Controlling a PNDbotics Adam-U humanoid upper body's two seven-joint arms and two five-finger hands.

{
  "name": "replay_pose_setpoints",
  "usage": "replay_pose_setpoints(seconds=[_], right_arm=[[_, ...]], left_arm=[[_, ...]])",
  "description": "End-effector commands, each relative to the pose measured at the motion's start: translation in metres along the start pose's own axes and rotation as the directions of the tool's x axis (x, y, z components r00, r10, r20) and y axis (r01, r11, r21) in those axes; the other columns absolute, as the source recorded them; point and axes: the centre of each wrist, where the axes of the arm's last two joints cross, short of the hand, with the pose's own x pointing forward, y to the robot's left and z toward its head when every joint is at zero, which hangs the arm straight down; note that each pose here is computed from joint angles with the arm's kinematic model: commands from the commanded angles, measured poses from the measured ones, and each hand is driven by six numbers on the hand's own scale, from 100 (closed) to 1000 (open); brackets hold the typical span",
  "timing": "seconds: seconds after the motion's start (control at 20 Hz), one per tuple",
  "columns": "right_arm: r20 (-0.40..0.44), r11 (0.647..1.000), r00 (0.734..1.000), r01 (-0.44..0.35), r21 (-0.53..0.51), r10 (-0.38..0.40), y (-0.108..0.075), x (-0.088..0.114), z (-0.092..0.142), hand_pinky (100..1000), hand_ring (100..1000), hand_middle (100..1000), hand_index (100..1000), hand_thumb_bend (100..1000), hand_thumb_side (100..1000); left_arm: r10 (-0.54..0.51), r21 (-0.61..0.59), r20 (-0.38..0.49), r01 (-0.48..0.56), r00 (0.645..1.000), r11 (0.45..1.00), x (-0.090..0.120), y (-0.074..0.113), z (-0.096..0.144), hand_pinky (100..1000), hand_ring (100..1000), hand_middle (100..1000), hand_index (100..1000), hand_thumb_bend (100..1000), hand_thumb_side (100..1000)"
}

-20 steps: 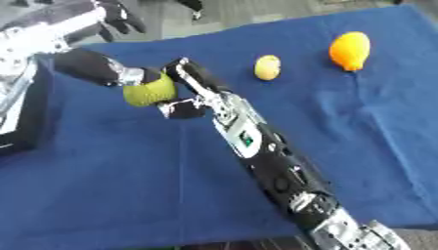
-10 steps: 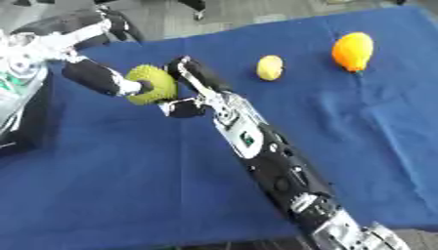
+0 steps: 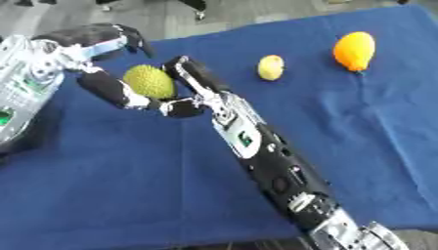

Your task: Pick up the objects with one hand, pass them to the other hand, and then place them into the box on the other side of the table.

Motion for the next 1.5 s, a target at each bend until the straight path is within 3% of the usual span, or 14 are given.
replay_pose_setpoints(seconds=[0.05,0.4,0.8,1.15,1.5], right_arm=[[0.045,0.999,0.999,0.009,-0.035,-0.008,-0.005,0.01,-0.009,712,599,435,525,100,100],[0.058,0.998,0.998,0.043,-0.054,-0.04,0.001,0.006,-0.007,709,594,433,521,100,100],[0.079,0.996,0.995,0.057,-0.066,-0.052,-0.004,0.002,-0.003,708,592,432,518,100,100],[0.103,0.997,0.993,0.063,-0.043,-0.059,-0.004,0.002,-0.002,708,592,432,518,100,100],[0.109,0.998,0.992,0.064,-0.029,-0.06,-0.003,0.003,-0.002,708,592,433,519,100,100]], left_arm=[[-0.042,0.006,-0.017,0.042,0.999,0.999,-0.001,0.007,-0.002,812,849,850,839,606,436],[-0.102,-0.023,-0.046,0.101,0.994,0.995,-0.01,-0.002,-0.011,816,850,850,840,610,403],[-0.176,0.022,-0.075,0.178,0.982,0.984,-0.013,-0.004,-0.012,816,849,846,838,614,359],[-0.174,0.068,-0.105,0.182,0.979,0.981,-0.016,-0.007,-0.014,809,843,839,836,607,337],[-0.135,0.135,-0.107,0.149,0.985,0.98,-0.014,-0.007,-0.013,791,826,820,821,544,334]])
